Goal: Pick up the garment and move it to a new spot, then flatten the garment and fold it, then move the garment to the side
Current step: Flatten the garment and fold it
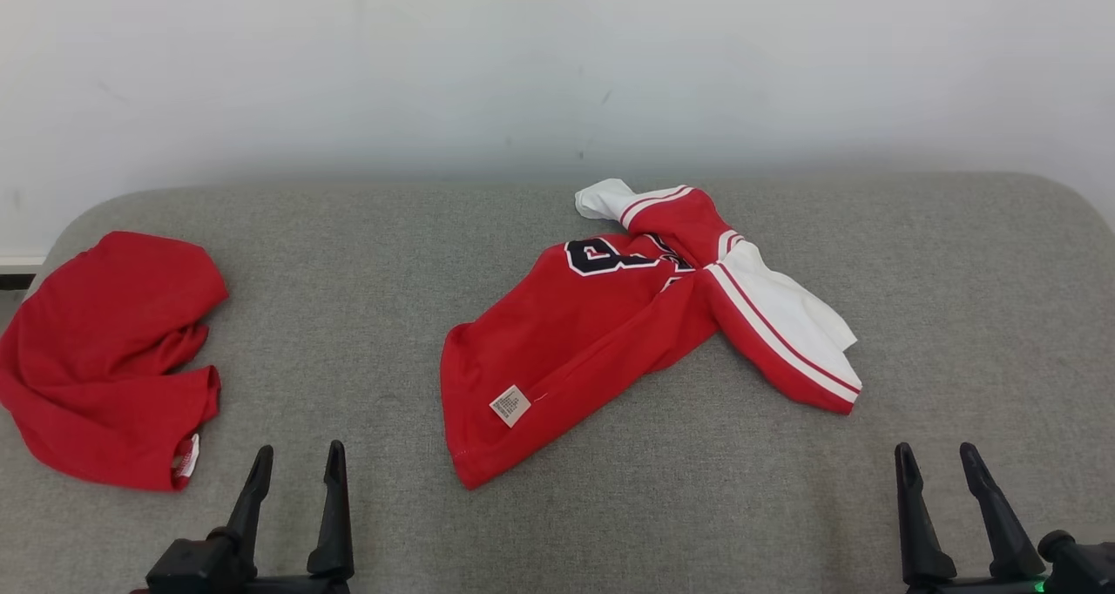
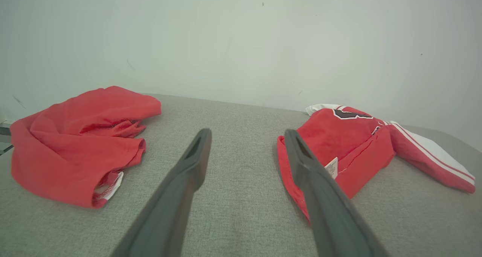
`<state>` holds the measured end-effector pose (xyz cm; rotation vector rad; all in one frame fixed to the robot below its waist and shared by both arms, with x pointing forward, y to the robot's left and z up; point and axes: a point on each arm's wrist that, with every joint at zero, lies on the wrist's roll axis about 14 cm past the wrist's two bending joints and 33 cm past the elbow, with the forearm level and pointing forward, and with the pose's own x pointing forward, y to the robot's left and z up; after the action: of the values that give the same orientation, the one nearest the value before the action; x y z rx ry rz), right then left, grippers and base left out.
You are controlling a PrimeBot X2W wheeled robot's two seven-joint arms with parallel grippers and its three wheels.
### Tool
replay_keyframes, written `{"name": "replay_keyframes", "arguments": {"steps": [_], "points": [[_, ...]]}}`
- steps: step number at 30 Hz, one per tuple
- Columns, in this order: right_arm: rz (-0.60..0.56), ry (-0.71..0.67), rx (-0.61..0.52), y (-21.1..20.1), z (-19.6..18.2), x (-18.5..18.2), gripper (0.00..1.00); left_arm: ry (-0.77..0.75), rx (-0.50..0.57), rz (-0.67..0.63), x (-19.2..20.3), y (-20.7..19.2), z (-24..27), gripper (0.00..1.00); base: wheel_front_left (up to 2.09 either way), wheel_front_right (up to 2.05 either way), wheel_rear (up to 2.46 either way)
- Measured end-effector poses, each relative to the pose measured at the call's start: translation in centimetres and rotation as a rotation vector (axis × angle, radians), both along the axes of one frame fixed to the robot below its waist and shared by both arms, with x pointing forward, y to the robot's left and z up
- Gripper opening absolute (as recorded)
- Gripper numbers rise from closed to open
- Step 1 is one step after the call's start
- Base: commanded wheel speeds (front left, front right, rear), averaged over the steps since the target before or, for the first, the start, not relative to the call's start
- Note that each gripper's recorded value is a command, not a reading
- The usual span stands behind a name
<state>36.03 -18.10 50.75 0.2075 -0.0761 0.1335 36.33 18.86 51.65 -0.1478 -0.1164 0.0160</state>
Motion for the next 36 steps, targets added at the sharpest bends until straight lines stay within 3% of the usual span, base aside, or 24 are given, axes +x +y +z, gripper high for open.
{"name": "replay_keyframes", "arguments": {"steps": [10,18,36], "points": [[0.006,0.007,-0.001,0.3,-0.2,0.2,1.00,0.016,0.008,-0.013,0.3,-0.3,-0.5,1.00,0.00,0.00,0.00],[0.000,0.017,-0.002,0.1,-0.6,0.9,1.00,0.039,0.041,-0.138,3.0,-3.7,-1.2,1.00,0.00,0.00,0.00],[-0.097,0.065,0.005,-2.8,-2.0,0.9,1.00,0.309,0.052,-0.311,5.3,-8.7,-9.9,1.00,0.00,0.00,0.00]]}}
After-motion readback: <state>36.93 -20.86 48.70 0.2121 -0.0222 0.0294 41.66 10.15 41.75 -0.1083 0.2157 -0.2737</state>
